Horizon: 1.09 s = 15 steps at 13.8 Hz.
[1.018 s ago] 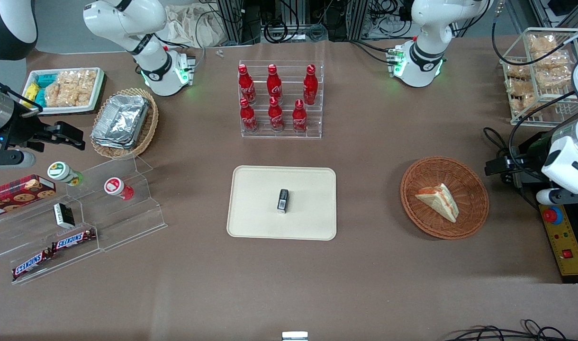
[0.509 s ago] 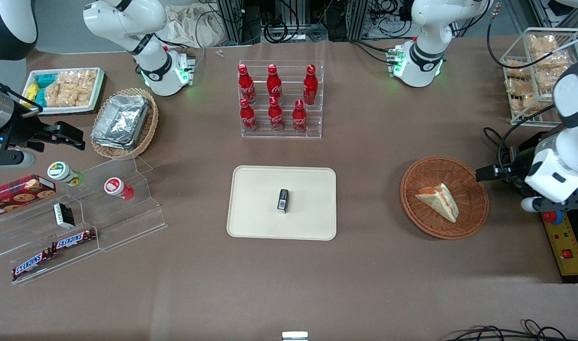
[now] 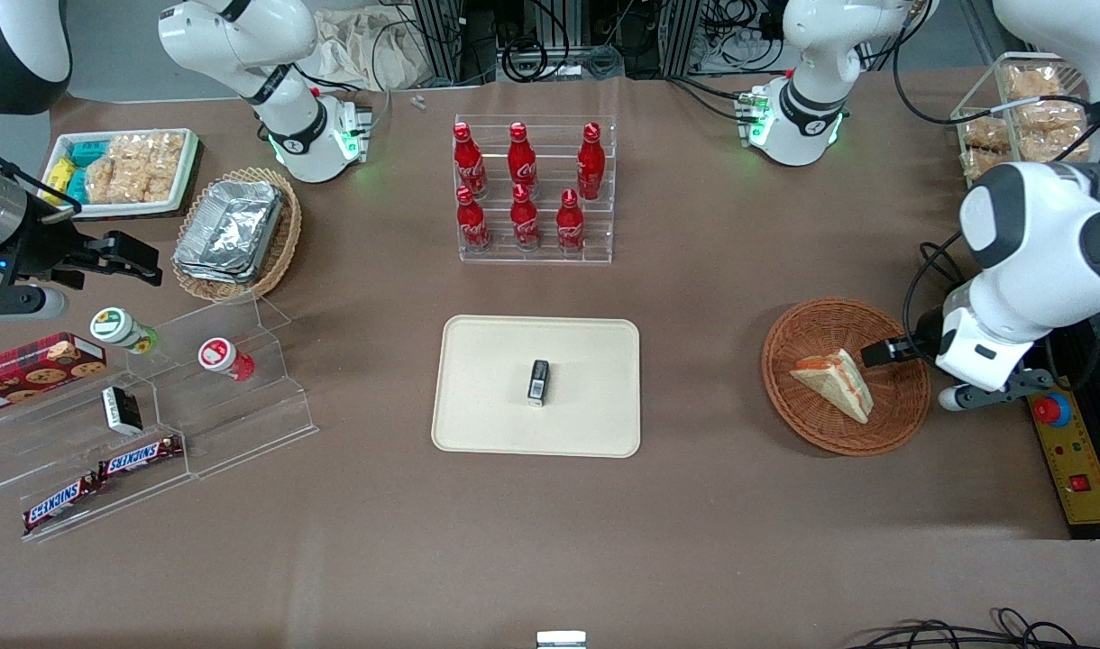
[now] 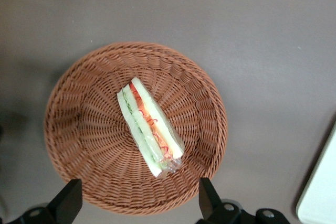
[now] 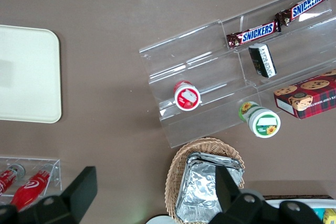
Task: Place sandwich from basket to tray
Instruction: 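Move the left gripper over the sandwich in the wicker basket, then lower the open left gripper onto the sandwich and close on it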
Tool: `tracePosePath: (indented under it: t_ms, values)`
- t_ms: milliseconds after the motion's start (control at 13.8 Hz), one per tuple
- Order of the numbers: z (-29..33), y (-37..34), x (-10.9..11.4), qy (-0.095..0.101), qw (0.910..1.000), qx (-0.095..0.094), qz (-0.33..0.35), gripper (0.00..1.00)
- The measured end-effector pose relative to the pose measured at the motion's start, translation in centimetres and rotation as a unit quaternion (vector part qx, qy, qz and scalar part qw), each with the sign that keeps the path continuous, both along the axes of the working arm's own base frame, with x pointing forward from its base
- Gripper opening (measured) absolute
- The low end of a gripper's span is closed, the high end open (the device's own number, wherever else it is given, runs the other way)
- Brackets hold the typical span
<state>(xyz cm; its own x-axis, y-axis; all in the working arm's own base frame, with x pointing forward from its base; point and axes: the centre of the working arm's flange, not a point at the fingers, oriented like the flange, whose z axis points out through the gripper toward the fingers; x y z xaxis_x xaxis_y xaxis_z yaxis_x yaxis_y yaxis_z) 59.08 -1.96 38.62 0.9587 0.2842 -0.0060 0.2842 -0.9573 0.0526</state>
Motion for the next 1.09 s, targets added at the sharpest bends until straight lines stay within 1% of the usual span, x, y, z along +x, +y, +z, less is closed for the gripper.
tracePosePath:
  t_ms: [218,364,509,655,727,873,1091]
  values:
    - [-3.7,-0.1,-1.0,-0.003,0.9969,-0.003,0.079,1.0]
    - [-5.8,-0.1,-1.3,0.002,0.9943,-0.007,0.107,1.0]
    - [-7.3,-0.1,-1.1,0.004,0.992,-0.011,0.126,1.0]
    - [-8.6,-0.1,-0.7,-0.002,0.9895,-0.016,0.144,1.0]
    - [-9.3,-0.1,-0.7,-0.002,0.9888,-0.018,0.148,1.0]
    - [-10.6,-0.1,-1.0,0.0,0.9882,-0.02,0.152,1.0]
    - [-12.2,-0.2,-2.0,0.01,0.988,-0.019,0.153,0.99]
